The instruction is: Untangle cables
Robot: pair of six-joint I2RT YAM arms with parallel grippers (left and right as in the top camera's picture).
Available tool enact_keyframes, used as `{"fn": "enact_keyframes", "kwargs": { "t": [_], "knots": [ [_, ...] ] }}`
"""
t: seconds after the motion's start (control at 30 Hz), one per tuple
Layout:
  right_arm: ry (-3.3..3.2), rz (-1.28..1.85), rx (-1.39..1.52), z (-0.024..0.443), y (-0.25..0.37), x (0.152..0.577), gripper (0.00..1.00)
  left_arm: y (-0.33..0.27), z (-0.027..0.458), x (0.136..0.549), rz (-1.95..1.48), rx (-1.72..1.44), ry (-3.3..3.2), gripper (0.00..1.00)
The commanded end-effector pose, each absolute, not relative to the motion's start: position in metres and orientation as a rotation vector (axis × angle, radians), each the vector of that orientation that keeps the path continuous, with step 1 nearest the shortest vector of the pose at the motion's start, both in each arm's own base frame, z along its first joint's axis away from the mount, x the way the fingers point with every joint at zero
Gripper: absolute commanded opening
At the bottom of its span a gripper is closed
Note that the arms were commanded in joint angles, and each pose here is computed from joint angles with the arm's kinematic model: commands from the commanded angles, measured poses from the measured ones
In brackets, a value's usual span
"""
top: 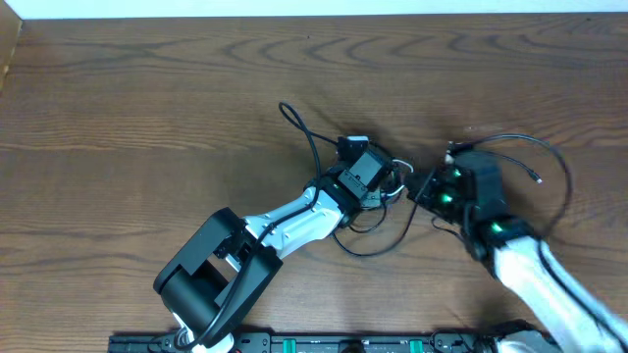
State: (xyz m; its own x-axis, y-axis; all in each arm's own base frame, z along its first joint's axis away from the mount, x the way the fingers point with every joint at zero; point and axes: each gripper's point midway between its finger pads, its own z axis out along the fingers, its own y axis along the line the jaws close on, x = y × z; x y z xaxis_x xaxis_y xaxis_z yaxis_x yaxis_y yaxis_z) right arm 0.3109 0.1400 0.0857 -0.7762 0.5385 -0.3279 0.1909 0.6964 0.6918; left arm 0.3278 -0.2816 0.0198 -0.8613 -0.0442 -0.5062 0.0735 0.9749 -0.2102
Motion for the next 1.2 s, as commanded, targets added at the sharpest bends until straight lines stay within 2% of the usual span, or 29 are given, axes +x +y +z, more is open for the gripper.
{"fn": "enact_keyframes", "kwargs": {
  "t": [0.0,0.13,0.2,0.23,0.33,0.4,0.53,0.67,0.83,1.0,1.17],
  "knots": [
    [2.318,0.727,0.441,0.115,0.116,0.301,0.01,-0.315,0.023,0.305,-0.562,0.201,2.669,0.21],
    [2.351,0.691,0.474,0.112,0.109,0.288,0.01,-0.342,0.039,0.285,-0.771,0.478,2.633,0.21],
    [2.378,0.681,0.490,0.107,0.108,0.284,0.01,-0.342,0.043,0.284,-0.773,0.513,2.619,0.22],
    [2.391,0.675,0.494,0.104,0.107,0.282,0.01,-0.341,0.042,0.285,-0.764,0.509,2.618,0.29],
    [2.437,0.651,0.479,0.096,0.106,0.275,0.04,-0.332,0.038,0.290,-0.680,0.479,2.625,0.31],
    [2.538,0.640,0.497,0.079,0.107,0.260,0.13,-0.321,0.033,0.295,-0.592,0.434,2.636,0.25],
    [2.653,0.668,0.395,0.057,0.120,0.250,0.18,-0.290,0.025,0.310,-0.388,0.152,2.659,0.15],
    [2.715,0.785,0.341,0.040,0.143,0.250,0.24,-0.284,0.025,0.313,-0.349,0.095,2.654,0.15],
    [2.768,0.766,0.361,0.014,0.151,0.254,0.23,-0.283,0.024,0.313,-0.348,0.095,2.655,0.08],
    [2.787,0.736,0.474,-0.010,0.149,0.262,0.22,-0.283,0.024,0.313,-0.348,0.095,2.656,0.08],
    [2.781,0.749,0.498,-0.009,0.149,0.263,0.29,-0.283,0.024,0.312,-0.345,0.095,2.659,0.08]
  ]
}}
